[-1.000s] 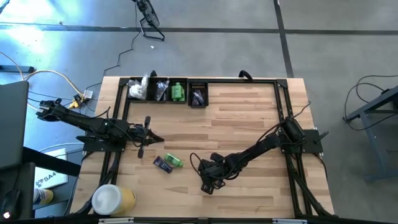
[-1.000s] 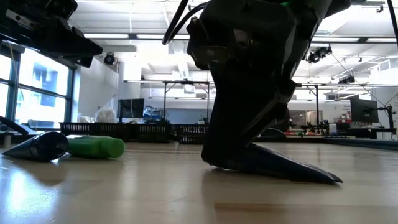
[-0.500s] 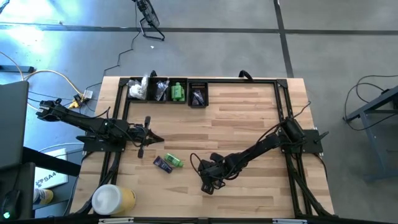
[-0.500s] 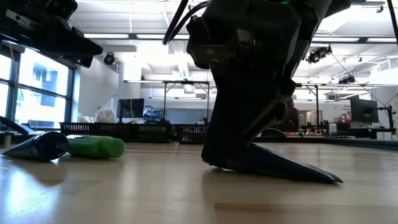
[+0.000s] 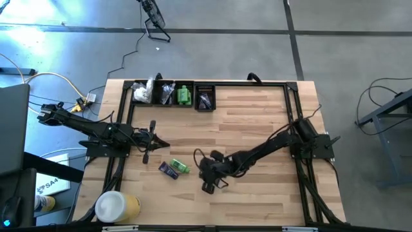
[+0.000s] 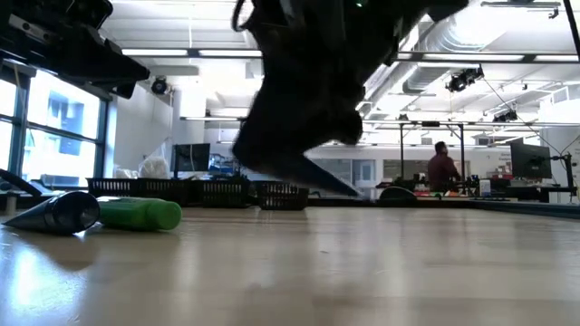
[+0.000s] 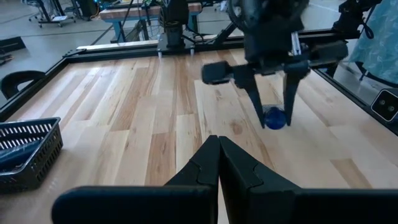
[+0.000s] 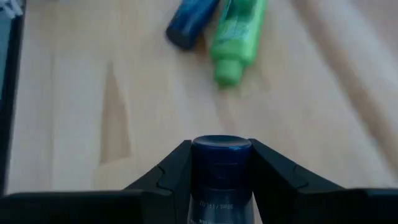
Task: Pick & Place Travel size toiletries
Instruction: Put the shave cream into the right black bin
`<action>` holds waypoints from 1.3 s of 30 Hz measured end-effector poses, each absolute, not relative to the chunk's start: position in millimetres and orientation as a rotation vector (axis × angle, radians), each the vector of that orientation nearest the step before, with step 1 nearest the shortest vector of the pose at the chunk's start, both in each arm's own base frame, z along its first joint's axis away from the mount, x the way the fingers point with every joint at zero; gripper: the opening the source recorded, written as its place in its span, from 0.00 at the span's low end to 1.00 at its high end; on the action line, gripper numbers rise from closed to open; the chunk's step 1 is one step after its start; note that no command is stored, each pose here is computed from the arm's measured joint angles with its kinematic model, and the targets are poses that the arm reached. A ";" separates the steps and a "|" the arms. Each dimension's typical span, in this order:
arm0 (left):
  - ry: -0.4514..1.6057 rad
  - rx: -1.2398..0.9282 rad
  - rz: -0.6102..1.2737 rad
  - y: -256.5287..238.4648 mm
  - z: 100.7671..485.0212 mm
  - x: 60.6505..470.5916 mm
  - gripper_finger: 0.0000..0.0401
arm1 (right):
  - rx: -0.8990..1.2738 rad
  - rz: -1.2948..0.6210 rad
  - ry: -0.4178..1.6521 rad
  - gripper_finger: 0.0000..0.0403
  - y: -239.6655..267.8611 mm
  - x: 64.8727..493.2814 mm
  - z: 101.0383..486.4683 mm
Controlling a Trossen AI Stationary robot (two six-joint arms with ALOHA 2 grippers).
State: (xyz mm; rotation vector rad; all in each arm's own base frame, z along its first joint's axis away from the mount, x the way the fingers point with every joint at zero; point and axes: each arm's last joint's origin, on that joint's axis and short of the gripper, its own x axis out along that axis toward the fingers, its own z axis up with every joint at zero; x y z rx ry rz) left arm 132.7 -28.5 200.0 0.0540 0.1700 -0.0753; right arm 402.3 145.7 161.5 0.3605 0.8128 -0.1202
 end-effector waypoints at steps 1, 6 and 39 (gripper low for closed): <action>0.171 0.054 -0.075 -28.5 199.9 132.7 0.00 | 0.345 -0.123 0.800 0.30 141.5 402.8 166.3; 0.172 0.056 -0.072 -28.4 199.8 132.7 0.00 | 0.291 -0.155 0.706 0.33 111.9 407.9 194.1; 0.174 0.067 0.046 -24.9 200.1 132.1 0.00 | 0.136 -0.338 0.388 0.33 -135.7 398.0 260.0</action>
